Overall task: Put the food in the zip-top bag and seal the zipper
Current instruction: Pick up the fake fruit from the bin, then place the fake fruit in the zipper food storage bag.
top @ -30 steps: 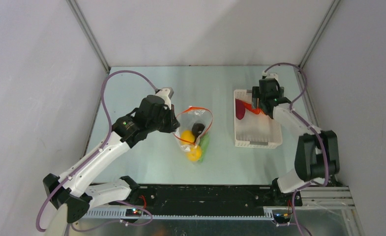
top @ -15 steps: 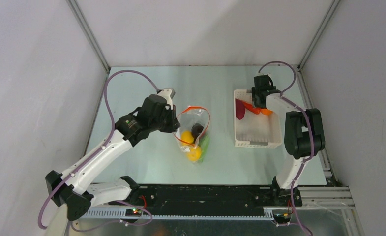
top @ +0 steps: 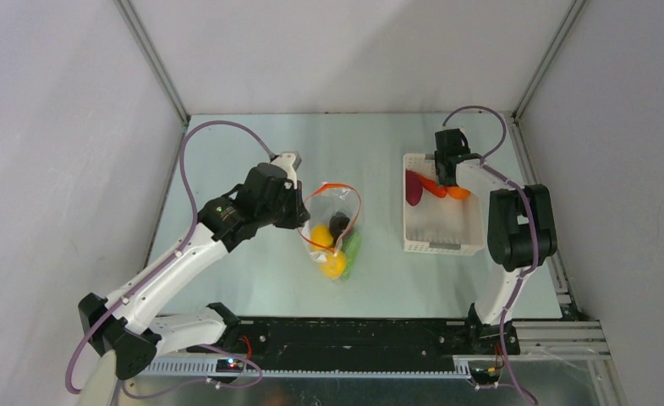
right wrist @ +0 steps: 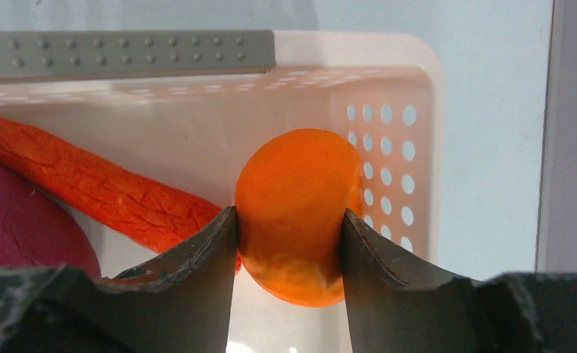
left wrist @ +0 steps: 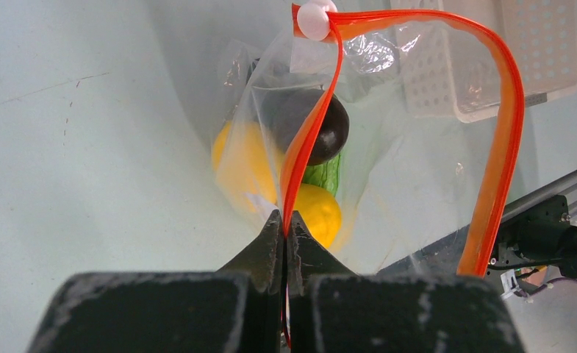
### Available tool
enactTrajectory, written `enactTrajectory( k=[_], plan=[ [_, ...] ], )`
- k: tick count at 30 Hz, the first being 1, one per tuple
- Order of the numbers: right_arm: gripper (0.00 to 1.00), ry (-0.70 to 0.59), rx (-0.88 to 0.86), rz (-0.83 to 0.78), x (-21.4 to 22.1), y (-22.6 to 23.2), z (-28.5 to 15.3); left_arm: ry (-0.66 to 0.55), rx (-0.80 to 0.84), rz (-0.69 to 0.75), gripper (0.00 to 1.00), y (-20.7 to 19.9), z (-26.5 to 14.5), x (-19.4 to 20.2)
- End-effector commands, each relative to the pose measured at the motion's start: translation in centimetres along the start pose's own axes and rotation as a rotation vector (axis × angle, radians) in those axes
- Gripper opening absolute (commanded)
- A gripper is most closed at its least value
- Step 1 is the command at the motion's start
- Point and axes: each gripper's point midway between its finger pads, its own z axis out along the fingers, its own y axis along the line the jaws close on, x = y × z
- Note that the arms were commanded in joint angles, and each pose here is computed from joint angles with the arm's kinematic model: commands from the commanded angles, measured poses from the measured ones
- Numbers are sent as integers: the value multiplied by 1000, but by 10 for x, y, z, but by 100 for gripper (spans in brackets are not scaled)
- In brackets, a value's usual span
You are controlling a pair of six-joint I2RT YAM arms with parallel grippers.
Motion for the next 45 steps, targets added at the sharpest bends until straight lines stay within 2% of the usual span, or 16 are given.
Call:
enactTrajectory(
  k=[1, 10, 14, 16, 22, 28, 32, 36, 41, 45],
  plan=[
    [8, -50, -5, 47, -23, -10, -36, -34, 28, 12, 0, -7, -7, -12],
    [6, -171, -80, 120, -37, -5, -106, -26, 29, 9, 0, -7, -6, -10],
    [6, -311, -221, 180, -55, 3, -160, -26, 33, 7, 0, -8, -6, -11],
    [6, -397, -356, 196, -64, 16, -191, -28, 33, 8, 0, -8, -6, -11],
    [6, -710, -959, 196, -82, 63, -319, -29, 38, 7, 0, -9, -7, -11],
    [7, -792, -1320, 155, -72, 86, -406, -23, 72, 8, 0, -15, -9, -10],
    [7, -815, -1549, 93, -54, 116, -462, -18, 90, 5, 0, -17, -9, -8],
    [7, -795, -1670, 49, -41, 146, -486, -12, 100, 3, 0, -19, -9, -7],
    [7, -697, -1650, 64, -35, 181, -469, -17, 106, 5, 0, -20, -11, -8],
    [7, -623, -1569, 76, -27, 199, -445, -28, 107, 4, 0, -20, -13, -9]
  ],
)
